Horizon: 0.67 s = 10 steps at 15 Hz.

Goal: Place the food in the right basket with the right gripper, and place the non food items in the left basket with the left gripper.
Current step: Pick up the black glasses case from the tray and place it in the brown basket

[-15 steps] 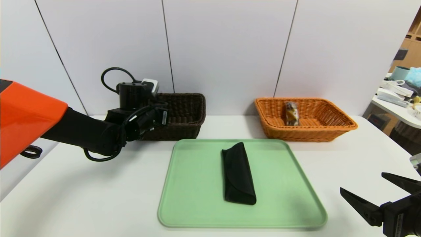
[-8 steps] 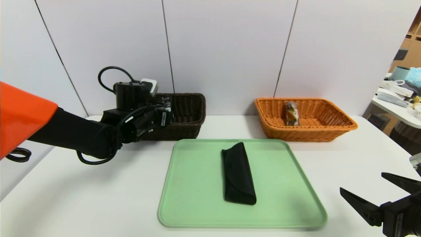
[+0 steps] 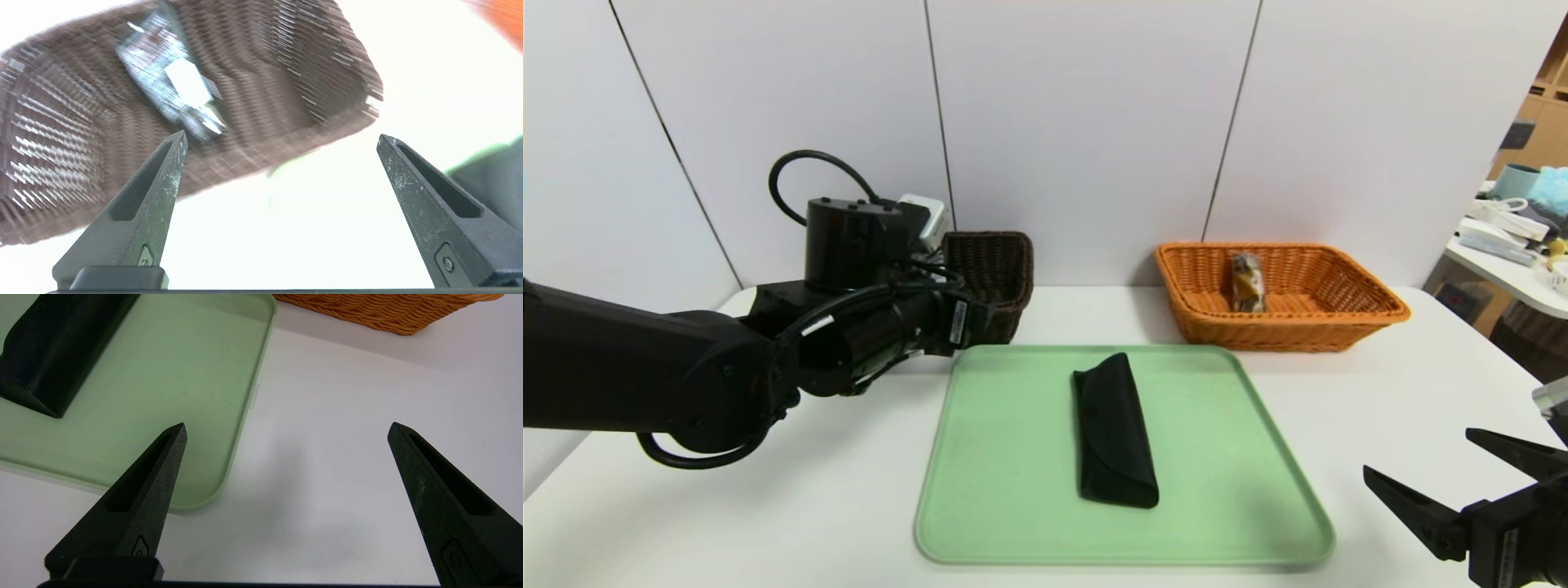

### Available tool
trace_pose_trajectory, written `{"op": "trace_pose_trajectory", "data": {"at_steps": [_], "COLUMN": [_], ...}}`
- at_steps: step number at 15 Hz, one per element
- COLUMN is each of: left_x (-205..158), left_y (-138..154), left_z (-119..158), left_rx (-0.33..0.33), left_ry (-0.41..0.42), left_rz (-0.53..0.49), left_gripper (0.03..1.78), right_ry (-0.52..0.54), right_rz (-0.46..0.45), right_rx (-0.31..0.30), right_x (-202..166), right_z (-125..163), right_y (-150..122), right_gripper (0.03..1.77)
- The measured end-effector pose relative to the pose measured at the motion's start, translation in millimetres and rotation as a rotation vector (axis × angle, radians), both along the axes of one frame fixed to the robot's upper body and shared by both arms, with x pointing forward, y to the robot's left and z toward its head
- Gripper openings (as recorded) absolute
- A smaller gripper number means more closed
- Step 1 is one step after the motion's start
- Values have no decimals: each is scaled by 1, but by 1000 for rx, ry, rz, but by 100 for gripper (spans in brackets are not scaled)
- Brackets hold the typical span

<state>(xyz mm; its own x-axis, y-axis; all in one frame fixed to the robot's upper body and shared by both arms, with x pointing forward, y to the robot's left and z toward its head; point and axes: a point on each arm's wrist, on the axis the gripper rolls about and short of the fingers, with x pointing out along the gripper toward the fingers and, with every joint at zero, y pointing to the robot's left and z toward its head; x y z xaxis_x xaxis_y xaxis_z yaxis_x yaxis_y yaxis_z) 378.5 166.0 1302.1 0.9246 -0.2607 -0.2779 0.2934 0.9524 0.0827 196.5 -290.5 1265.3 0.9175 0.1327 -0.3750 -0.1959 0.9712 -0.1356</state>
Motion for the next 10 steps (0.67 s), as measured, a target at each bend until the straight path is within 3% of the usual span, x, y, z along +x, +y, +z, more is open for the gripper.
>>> {"op": "trace_pose_trajectory", "data": {"at_steps": [3,7,10], "left_x": [-35,-66,-80], "left_y": [-11,-13,-14], "left_z": [12,20,33], "left_rx": [-14,50,62], "left_ry": [84,167,250], "left_rz": [-59,-91,-103], "left_gripper": [166,167,168], "right_ry": [2,1,2], "right_rz": [0,-2,-3], "right_rx": [-1,-2,-2], "right_x": [0,0,0], "right_z": [0,0,-1], "right_y": [0,0,0], "right_gripper": [169,169,169]}}
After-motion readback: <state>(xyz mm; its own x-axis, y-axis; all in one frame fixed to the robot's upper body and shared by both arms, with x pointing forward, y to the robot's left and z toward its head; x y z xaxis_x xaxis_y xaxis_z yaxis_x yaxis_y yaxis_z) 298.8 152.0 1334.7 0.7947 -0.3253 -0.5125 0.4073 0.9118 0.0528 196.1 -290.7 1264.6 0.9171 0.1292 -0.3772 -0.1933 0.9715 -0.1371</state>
